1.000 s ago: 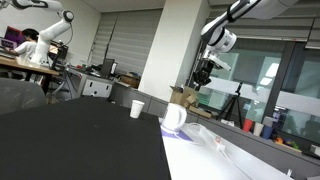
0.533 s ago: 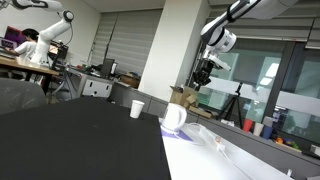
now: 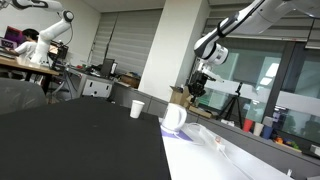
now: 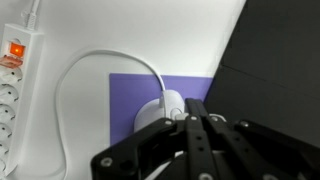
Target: Switch the kettle off then on
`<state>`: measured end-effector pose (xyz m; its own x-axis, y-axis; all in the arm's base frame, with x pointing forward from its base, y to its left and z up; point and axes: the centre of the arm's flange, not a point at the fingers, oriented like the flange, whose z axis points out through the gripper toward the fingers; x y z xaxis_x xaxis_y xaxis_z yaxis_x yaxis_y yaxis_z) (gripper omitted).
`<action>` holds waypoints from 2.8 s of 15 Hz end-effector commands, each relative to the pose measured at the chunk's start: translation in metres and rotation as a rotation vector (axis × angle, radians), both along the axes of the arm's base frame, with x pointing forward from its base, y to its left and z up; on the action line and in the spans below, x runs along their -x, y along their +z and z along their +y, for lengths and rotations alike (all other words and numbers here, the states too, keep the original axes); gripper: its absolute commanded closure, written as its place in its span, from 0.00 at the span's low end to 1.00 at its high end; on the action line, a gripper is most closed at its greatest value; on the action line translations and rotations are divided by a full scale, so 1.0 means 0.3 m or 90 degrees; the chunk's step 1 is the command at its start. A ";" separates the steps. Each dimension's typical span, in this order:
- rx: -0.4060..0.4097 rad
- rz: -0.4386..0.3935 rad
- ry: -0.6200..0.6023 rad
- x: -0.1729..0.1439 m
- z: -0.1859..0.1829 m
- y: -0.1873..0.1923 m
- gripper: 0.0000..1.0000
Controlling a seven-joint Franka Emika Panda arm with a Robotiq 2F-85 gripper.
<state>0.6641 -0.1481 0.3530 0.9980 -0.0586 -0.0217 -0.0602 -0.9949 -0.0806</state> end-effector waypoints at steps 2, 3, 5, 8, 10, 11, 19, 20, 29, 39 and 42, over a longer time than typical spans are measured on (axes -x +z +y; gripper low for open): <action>-0.011 0.000 0.002 -0.110 -0.009 -0.097 1.00; -0.011 -0.005 0.005 -0.118 -0.005 -0.112 1.00; -0.009 -0.015 0.011 -0.130 0.002 -0.128 1.00; -0.011 -0.007 0.011 -0.146 0.009 -0.143 1.00; -0.008 0.006 0.006 -0.152 0.009 -0.149 1.00; -0.009 0.007 0.006 -0.155 0.008 -0.151 1.00; -0.007 0.038 -0.011 -0.160 -0.020 -0.161 1.00; -0.007 0.040 -0.012 -0.159 -0.022 -0.166 1.00; -0.015 0.029 -0.003 -0.160 -0.037 -0.207 1.00; -0.021 0.031 0.001 -0.145 -0.051 -0.254 1.00; -0.025 0.040 0.000 -0.140 -0.053 -0.277 1.00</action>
